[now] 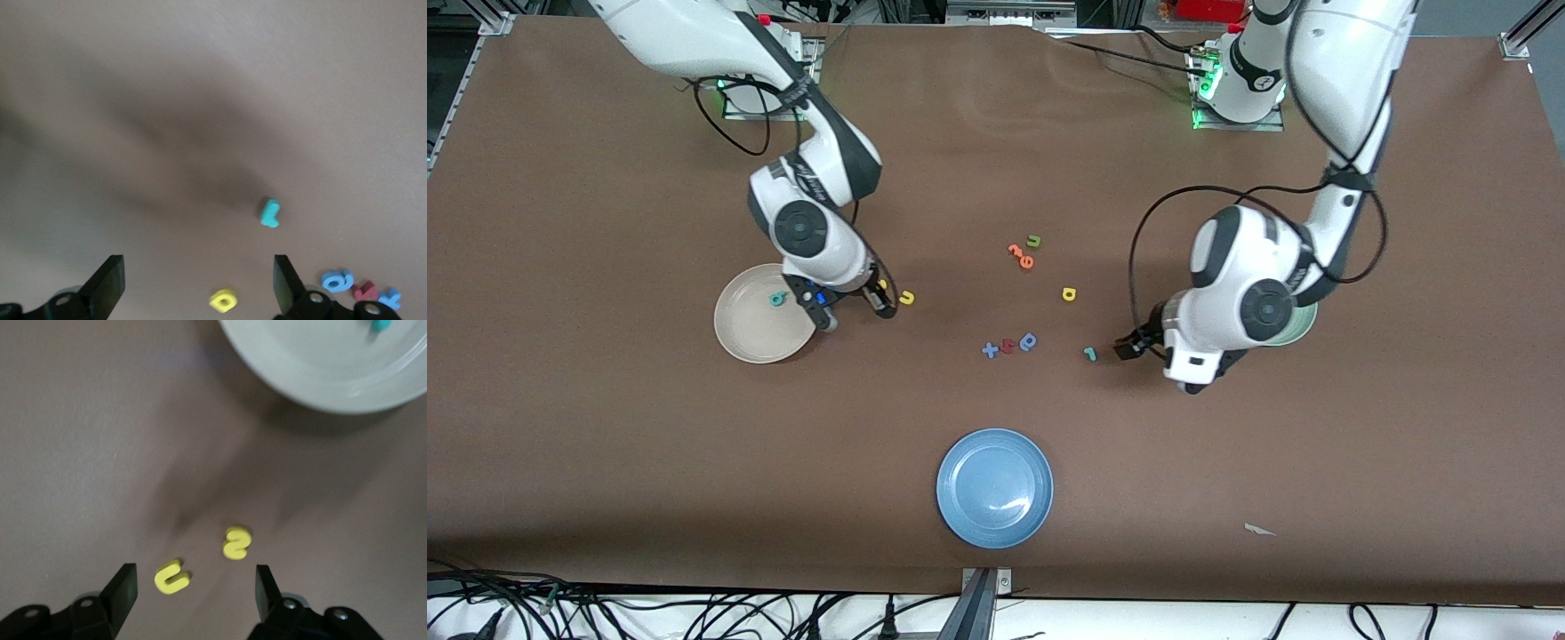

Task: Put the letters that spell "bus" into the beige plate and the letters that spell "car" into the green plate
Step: 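Grasp yellow c with the right gripper while the left gripper grasps teal L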

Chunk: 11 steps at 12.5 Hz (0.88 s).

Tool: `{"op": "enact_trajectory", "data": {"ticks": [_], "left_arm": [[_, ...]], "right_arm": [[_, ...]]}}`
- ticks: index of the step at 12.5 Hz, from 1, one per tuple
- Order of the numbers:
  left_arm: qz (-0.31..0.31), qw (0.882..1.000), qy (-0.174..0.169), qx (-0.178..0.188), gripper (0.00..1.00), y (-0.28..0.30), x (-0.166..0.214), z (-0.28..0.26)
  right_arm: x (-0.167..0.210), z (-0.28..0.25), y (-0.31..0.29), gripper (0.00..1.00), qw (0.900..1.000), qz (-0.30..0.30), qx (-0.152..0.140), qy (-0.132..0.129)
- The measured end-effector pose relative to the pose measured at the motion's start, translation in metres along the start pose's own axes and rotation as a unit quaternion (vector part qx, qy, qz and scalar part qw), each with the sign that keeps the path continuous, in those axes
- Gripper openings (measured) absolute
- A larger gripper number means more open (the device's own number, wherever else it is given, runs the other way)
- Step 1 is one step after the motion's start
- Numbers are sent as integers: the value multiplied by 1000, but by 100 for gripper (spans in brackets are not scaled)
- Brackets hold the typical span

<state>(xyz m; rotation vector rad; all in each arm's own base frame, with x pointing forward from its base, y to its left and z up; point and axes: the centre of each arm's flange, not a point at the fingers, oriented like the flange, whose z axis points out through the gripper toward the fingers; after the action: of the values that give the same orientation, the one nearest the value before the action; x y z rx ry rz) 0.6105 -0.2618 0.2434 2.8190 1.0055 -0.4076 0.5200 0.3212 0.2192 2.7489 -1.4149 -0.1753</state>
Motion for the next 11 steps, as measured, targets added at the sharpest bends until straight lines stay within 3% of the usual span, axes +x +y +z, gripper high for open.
{"op": "enact_trajectory", "data": {"ticks": [4, 8, 10, 11], "left_arm": [[-13, 1000, 16, -5, 91, 23, -21, 53], [-17, 999, 32, -28, 90, 37, -7, 71], [-16, 999, 32, -30, 84, 40, -6, 71], [-14, 999, 34, -30, 74, 41, -6, 71]], "right_arm": [[-23, 28, -18, 79, 999, 28, 2, 43], [-22, 43, -23, 73, 999, 32, 18, 35], [-26, 46, -24, 72, 999, 29, 23, 30], [-30, 45, -24, 72, 999, 26, 24, 29]]}}
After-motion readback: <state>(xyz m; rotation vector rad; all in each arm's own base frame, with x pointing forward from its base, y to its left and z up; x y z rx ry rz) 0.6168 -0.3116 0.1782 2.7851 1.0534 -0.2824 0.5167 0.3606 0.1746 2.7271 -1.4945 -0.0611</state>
